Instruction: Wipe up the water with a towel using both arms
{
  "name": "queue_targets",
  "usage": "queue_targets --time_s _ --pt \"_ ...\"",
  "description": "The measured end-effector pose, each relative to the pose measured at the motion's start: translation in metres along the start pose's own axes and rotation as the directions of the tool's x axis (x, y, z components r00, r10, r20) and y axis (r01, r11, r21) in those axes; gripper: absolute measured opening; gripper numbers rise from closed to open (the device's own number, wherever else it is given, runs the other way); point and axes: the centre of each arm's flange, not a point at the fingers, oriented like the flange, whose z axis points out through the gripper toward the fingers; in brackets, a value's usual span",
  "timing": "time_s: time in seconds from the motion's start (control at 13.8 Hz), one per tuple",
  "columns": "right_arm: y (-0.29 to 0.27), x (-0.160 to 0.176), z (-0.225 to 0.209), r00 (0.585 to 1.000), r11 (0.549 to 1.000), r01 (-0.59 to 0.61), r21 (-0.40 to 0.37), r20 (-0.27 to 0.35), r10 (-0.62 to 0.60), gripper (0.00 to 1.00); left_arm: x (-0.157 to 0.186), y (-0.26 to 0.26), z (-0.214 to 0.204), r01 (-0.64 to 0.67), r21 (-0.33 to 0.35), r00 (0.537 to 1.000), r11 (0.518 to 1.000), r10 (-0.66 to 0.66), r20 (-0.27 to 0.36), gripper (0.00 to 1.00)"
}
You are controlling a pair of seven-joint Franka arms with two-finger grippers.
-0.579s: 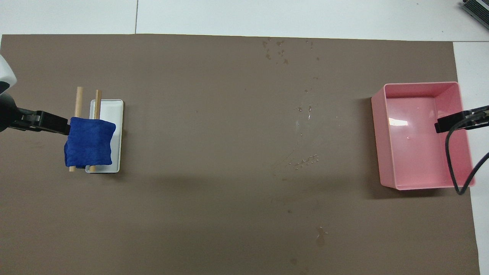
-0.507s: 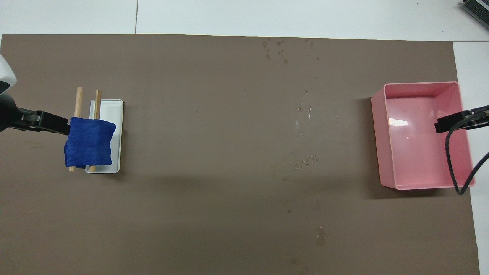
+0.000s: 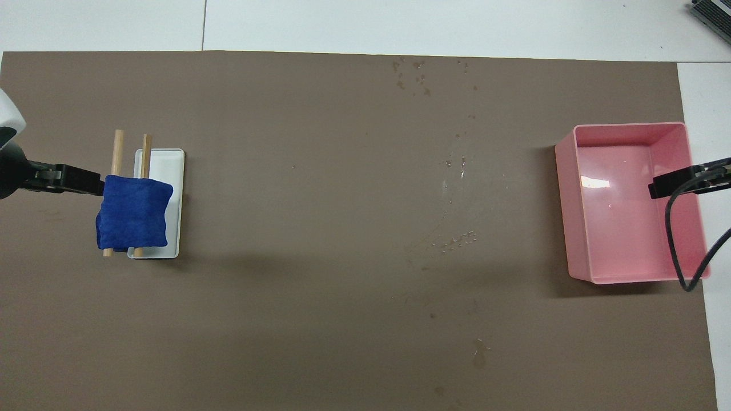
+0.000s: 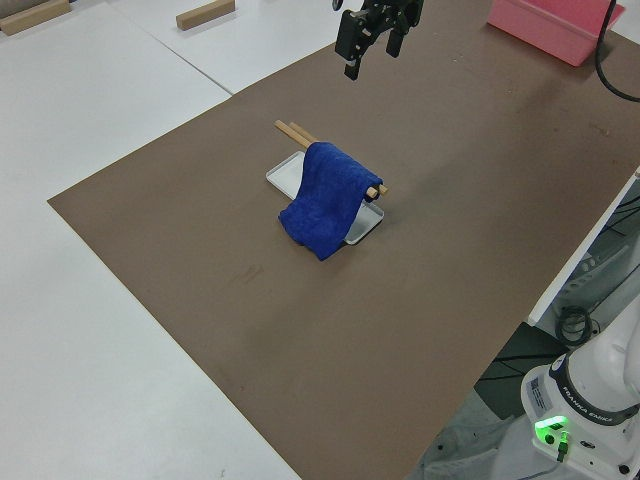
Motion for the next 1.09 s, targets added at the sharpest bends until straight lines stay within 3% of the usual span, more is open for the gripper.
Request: queue_targets --time_s 0.22,0.58,0.8,0.94,1.01,1.09 --pt "-0.005 0.001 0.000 1.000 0.999 0.021 0.042 -0.009 -0.020 1.00 -0.003 -0.034 0.035 0.067 -0.007 0.998 0.998 -0.067 -0.018 1.00" --pt "-0.026 0.004 -0.001 0.984 0.979 0.179 0.098 -0.035 -0.176 1.00 -0.017 -0.060 0.131 0.149 -0.048 0.987 0.988 -0.151 -0.055 0.99" --pt "-0.060 0.008 -0.003 0.953 0.947 0.304 0.102 -0.052 -0.300 1.00 -0.024 -0.057 0.149 0.171 -0.079 0.984 0.982 -0.175 -0.040 0.90" --pt "-0.084 0.011 -0.004 0.930 0.925 0.367 0.098 -0.063 -0.362 1.00 -0.025 -0.057 0.152 0.175 -0.084 0.983 0.981 -0.179 -0.035 0.69" --pt "-0.098 0.012 -0.004 0.918 0.914 0.395 0.096 -0.074 -0.389 1.00 -0.026 -0.057 0.153 0.177 -0.085 0.983 0.980 -0.180 -0.032 0.69" --pt "-0.112 0.014 -0.004 0.904 0.901 0.425 0.090 -0.094 -0.418 1.00 -0.027 -0.057 0.154 0.178 -0.086 0.983 0.980 -0.181 -0.029 0.61"
